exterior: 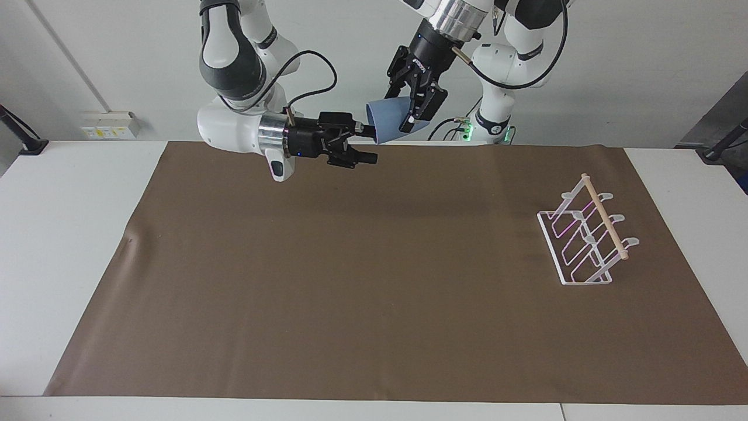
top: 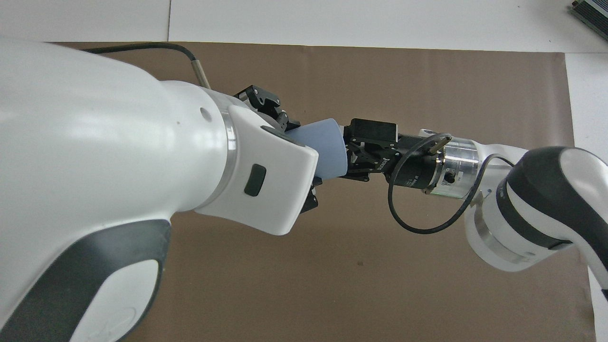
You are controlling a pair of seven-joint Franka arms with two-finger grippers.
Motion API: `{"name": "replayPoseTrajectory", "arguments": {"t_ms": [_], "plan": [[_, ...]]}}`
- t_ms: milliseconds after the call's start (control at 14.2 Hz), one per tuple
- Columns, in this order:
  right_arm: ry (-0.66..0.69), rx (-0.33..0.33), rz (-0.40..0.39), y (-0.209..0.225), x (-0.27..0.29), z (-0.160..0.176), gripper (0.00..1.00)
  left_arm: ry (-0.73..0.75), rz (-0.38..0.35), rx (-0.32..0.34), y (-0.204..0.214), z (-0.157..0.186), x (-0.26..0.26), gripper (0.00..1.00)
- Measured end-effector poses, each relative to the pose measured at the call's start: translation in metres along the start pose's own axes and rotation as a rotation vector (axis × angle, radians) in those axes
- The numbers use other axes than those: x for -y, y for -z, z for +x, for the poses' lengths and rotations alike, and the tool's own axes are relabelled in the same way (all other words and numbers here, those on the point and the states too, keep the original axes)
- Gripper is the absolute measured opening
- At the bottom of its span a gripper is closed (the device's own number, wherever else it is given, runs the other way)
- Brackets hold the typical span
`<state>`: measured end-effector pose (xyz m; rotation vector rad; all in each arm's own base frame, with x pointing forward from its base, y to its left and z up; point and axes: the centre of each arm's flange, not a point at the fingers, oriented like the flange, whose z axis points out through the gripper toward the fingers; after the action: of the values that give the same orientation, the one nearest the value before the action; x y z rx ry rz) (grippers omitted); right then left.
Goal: Hang cup on cup holder
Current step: 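Carry the cup toward the rack while the right gripper withdraws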
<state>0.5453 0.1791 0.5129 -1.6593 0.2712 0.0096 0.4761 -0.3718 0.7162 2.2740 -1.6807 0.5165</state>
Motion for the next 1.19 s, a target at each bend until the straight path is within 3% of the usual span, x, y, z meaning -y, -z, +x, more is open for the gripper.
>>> {"name": "replayPoseTrajectory", "arguments": {"t_ms": [211,421,702,1054,1194], "plan": [[0.038,-0.005,-0.162,0.023,0.003,0.009,1.00,0.000,0.018,0.068,-0.009,-0.012,0.002,0.81],[0.100,-0.049,-0.408,0.039,0.011,0.017,1.00,0.015,0.036,0.186,-0.024,-0.043,0.003,0.81],[0.226,-0.044,-0.728,0.057,0.004,0.023,1.00,0.011,0.120,0.378,-0.047,-0.095,0.004,0.81],[0.390,-0.031,-1.141,0.091,-0.004,0.034,1.00,-0.084,0.237,0.651,-0.080,-0.149,0.034,0.81],[0.443,-0.021,-1.273,0.101,-0.004,0.037,1.00,-0.147,0.297,0.761,-0.085,-0.163,0.050,0.81]]}}
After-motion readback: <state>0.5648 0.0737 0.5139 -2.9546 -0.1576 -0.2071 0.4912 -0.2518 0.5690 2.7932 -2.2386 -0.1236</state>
